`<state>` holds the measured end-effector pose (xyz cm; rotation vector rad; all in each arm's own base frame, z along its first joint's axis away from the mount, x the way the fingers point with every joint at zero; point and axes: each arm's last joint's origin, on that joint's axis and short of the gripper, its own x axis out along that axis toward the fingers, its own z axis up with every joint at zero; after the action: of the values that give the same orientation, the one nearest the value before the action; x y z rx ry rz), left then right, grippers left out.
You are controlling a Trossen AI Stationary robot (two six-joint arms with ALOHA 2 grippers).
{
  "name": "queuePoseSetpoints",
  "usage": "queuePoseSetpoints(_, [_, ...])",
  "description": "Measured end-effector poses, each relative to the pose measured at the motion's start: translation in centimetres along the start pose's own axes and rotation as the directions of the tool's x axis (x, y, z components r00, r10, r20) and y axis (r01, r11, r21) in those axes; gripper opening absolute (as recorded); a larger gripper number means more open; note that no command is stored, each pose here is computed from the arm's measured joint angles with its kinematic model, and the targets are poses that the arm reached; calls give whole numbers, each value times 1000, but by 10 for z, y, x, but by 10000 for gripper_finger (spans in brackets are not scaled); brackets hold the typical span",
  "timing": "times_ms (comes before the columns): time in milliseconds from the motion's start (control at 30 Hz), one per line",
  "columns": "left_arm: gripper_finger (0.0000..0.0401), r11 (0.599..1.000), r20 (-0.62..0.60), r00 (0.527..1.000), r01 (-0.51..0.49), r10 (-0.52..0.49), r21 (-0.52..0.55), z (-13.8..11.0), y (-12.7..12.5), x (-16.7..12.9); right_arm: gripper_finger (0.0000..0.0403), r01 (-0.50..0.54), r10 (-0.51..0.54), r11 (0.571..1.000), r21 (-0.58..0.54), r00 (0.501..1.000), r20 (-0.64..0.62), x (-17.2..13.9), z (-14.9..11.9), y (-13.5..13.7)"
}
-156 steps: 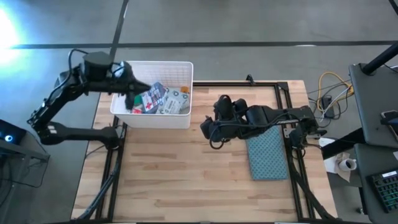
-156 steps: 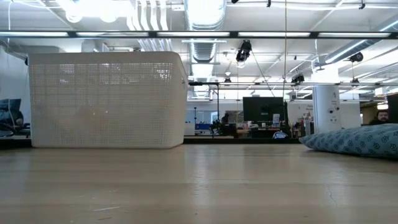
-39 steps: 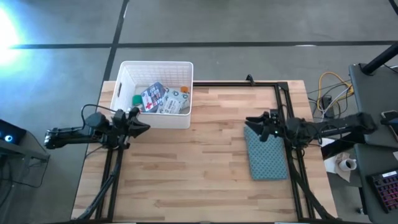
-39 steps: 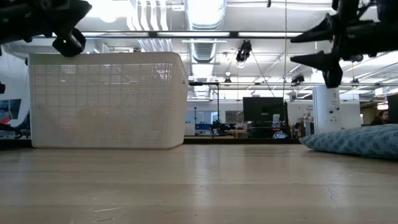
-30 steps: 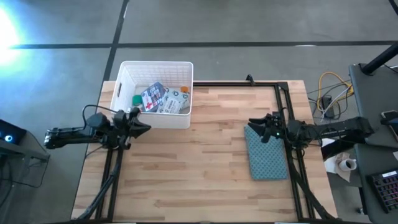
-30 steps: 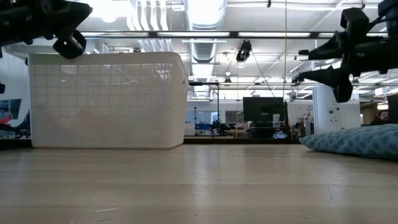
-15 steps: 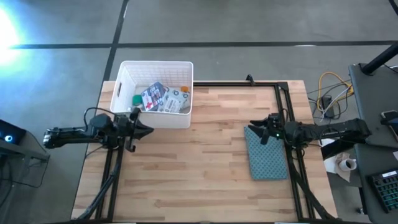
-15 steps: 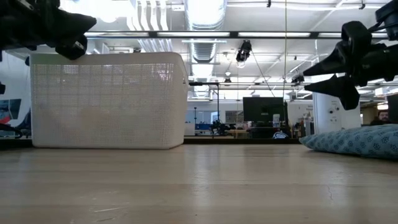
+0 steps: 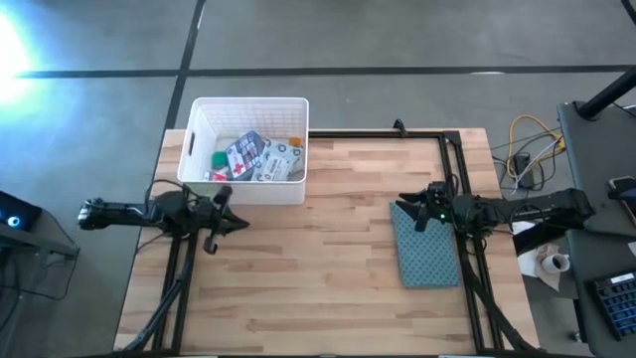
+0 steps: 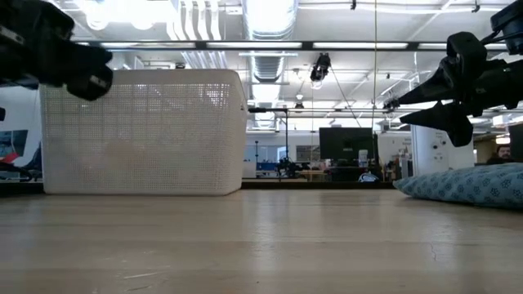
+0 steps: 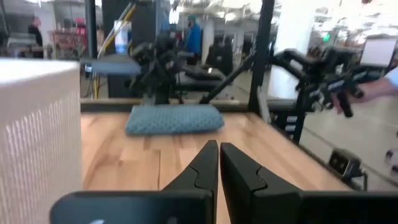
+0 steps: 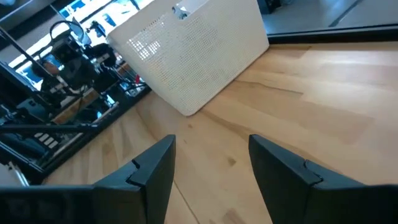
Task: Pick & place medical supplies in basket/bin
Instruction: Return to Home Position
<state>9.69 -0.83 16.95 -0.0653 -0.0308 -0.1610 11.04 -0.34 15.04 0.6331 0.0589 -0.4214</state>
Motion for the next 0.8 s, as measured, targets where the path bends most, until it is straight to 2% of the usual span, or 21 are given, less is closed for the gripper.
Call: queuePoseSetpoints(800, [0, 1000, 3, 1000, 16, -16, 5, 0, -1, 0, 194, 38, -39, 999, -21, 999, -18, 2, -3, -2])
